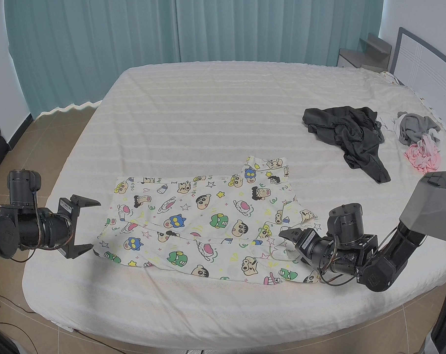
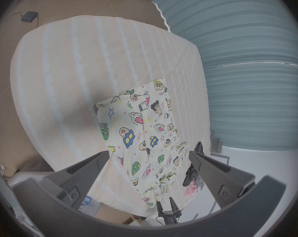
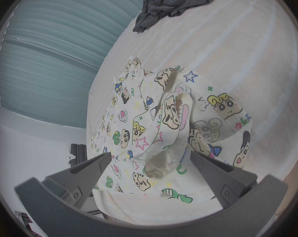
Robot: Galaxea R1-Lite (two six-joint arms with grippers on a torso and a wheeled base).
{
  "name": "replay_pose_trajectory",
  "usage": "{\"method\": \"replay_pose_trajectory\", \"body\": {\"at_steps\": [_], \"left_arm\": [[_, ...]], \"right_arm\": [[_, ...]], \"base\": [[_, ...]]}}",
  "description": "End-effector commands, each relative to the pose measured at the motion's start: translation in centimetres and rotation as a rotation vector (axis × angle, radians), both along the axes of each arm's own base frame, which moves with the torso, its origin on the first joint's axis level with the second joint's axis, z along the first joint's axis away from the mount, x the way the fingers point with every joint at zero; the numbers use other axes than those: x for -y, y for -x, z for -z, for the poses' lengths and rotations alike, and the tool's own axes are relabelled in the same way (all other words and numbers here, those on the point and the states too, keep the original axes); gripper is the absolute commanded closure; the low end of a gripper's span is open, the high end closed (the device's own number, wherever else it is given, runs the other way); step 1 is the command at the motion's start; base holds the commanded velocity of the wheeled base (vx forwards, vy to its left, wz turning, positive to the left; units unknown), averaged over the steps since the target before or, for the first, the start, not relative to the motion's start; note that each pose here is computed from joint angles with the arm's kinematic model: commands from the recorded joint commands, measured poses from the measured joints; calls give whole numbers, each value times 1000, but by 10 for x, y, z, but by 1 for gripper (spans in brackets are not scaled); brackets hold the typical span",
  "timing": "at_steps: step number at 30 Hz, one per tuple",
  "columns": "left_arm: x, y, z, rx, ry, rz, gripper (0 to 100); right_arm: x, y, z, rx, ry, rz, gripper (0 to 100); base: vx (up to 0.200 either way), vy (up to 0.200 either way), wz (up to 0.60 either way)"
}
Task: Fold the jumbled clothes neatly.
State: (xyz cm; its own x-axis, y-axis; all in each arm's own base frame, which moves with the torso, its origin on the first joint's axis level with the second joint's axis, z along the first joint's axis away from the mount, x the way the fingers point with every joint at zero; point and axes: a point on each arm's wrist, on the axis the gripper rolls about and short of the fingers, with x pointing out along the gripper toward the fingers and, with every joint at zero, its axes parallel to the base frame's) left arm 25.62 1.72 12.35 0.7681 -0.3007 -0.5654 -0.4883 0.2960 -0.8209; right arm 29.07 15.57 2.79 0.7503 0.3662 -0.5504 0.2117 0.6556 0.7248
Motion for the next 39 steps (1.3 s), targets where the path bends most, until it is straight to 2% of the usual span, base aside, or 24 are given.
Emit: {"method": "replay_pose_trajectory", "body": {"at_steps": [1, 11, 17, 39], "left_arm": [[0, 4, 3, -6, 1, 0, 0], [0, 3, 9, -29, 4, 3, 0], [0, 3, 10, -34, 3, 2, 0], [0, -2, 17, -41, 0, -5, 0]], "right_arm": [[-1, -1, 8, -23, 4, -3, 0], [-2, -1, 14, -37, 11, -3, 0], [-7, -15, 16, -30, -24, 20, 0], [-3, -18, 26, -61, -14, 39, 0]], "base": [[0, 0, 0], [0, 0, 0], [0, 0, 0], [0, 0, 0]]}}
